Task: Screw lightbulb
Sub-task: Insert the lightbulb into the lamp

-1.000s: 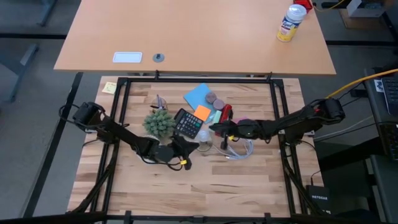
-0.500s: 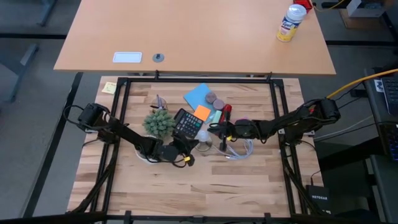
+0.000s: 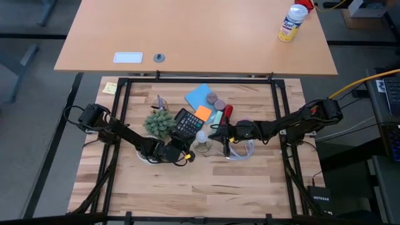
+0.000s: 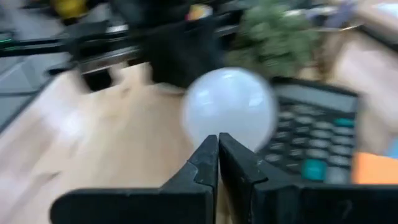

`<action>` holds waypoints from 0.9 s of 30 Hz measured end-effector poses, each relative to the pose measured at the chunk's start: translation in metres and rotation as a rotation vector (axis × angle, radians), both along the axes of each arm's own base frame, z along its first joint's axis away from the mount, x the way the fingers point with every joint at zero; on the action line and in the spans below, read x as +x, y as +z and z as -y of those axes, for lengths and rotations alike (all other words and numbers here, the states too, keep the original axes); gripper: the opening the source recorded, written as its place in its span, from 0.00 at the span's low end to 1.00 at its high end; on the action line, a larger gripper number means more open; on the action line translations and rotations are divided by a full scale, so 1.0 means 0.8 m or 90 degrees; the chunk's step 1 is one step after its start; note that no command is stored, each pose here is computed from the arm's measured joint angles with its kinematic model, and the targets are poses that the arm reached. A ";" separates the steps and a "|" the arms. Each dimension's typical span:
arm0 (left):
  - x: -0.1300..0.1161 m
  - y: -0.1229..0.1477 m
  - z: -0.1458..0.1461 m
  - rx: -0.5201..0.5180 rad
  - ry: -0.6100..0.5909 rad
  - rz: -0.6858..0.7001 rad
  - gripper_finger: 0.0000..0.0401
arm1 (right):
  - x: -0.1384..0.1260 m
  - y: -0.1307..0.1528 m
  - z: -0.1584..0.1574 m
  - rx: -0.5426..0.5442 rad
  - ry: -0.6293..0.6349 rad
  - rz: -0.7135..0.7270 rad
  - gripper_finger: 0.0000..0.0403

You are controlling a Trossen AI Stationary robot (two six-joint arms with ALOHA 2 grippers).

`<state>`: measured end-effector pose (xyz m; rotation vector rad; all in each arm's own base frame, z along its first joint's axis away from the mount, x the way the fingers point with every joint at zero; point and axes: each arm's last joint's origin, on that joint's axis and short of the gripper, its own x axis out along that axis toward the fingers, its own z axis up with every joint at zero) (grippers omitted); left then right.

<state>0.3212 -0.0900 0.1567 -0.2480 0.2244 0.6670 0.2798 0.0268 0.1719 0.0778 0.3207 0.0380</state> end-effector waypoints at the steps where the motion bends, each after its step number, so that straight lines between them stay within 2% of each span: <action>1: 0.000 0.001 -0.001 0.000 0.005 0.004 0.05 | 0.000 -0.001 -0.001 0.005 0.014 -0.003 0.05; 5: 0.001 0.002 -0.003 0.003 0.018 0.007 0.05 | 0.000 -0.002 -0.004 0.021 0.060 -0.008 0.05; 9: 0.001 0.001 -0.005 0.013 0.029 0.003 0.05 | 0.000 -0.001 -0.004 0.025 0.070 -0.006 0.05; 13: -0.002 0.006 -0.005 0.047 0.045 -0.006 0.05 | 0.000 0.009 -0.004 0.020 0.071 0.033 0.05; 17: -0.007 0.027 -0.002 0.066 0.031 0.004 0.05 | -0.006 0.031 -0.003 -0.011 0.072 0.084 0.05; 21: -0.013 0.049 0.002 0.069 0.004 0.020 0.05 | -0.013 0.048 0.002 -0.065 0.010 0.116 0.05; 27: -0.011 0.048 0.013 -0.008 -0.117 0.032 0.05 | -0.009 0.038 0.013 -0.135 -0.132 0.087 0.05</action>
